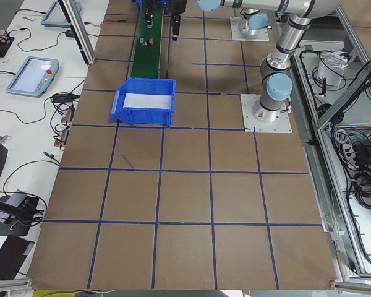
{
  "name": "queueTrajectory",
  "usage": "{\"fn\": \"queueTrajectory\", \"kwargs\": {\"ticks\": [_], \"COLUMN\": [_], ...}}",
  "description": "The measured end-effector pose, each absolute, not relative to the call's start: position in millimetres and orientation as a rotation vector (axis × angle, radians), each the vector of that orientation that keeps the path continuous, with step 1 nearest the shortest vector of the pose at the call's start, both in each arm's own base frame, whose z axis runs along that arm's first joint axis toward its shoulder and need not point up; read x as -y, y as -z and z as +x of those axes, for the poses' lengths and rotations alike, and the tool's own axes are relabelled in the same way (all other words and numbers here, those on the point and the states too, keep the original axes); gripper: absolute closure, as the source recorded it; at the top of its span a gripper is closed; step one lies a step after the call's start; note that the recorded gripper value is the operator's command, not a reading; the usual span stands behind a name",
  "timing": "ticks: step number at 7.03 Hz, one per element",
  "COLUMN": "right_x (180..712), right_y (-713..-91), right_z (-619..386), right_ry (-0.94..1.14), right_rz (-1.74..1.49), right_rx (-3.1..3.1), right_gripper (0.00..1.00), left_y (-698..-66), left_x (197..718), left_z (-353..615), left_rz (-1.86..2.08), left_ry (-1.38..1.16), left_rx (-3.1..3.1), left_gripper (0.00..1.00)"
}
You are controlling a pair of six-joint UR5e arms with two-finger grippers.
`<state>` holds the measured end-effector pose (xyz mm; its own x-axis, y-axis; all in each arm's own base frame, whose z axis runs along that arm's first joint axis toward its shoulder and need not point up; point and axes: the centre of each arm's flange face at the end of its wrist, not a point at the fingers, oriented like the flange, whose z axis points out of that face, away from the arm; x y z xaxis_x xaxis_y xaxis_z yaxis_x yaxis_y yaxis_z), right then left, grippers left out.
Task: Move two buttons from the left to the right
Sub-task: 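Carry the yellow button into the far blue bin and release it with the right gripper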
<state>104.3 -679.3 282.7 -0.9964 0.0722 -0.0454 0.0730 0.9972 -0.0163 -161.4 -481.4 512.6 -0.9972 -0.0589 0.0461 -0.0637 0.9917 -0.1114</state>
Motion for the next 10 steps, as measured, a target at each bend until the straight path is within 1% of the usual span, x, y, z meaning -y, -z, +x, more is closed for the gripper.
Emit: {"fn": "queueTrajectory", "kwargs": {"ticks": [2,3,6,8,9,10], "right_x": [692.4,697.8,702.4,689.0,679.1,673.1], "right_y": [-319.3,-330.9,-353.9,-374.8,-376.9,-368.3], "right_z": [93.9,73.0,-64.4,-166.2,-213.3,-250.2], "right_ry": [0.016,0.008,0.038,0.073,0.047,0.012], "right_rz": [0.104,0.093,0.049,-0.033,-0.058,-0.107], "right_rx": [-3.116,-3.122,-3.135,-3.149,-3.145,-3.144], "right_gripper": [0.79,0.79,0.81,0.81,0.84,0.84], "left_y": [-512.3,-512.4,-511.9,-512.8,-513.2,-513.2], "left_x": [481.3,481.2,480.4,477.5,476.8,476.7], "left_z": [-161.5,-161.6,-161.3,-160.5,-160.2,-160.1], "left_rz": [0.095,0.094,0.095,0.097,0.098,0.098], "left_ry": [-0.174,-0.175,-0.172,-0.174,-0.175,-0.175], "left_rx": [3.093,3.093,3.093,3.094,3.094,3.093], "left_gripper": [0.00,0.00,0.00,0.00,0.00,0.00]}}
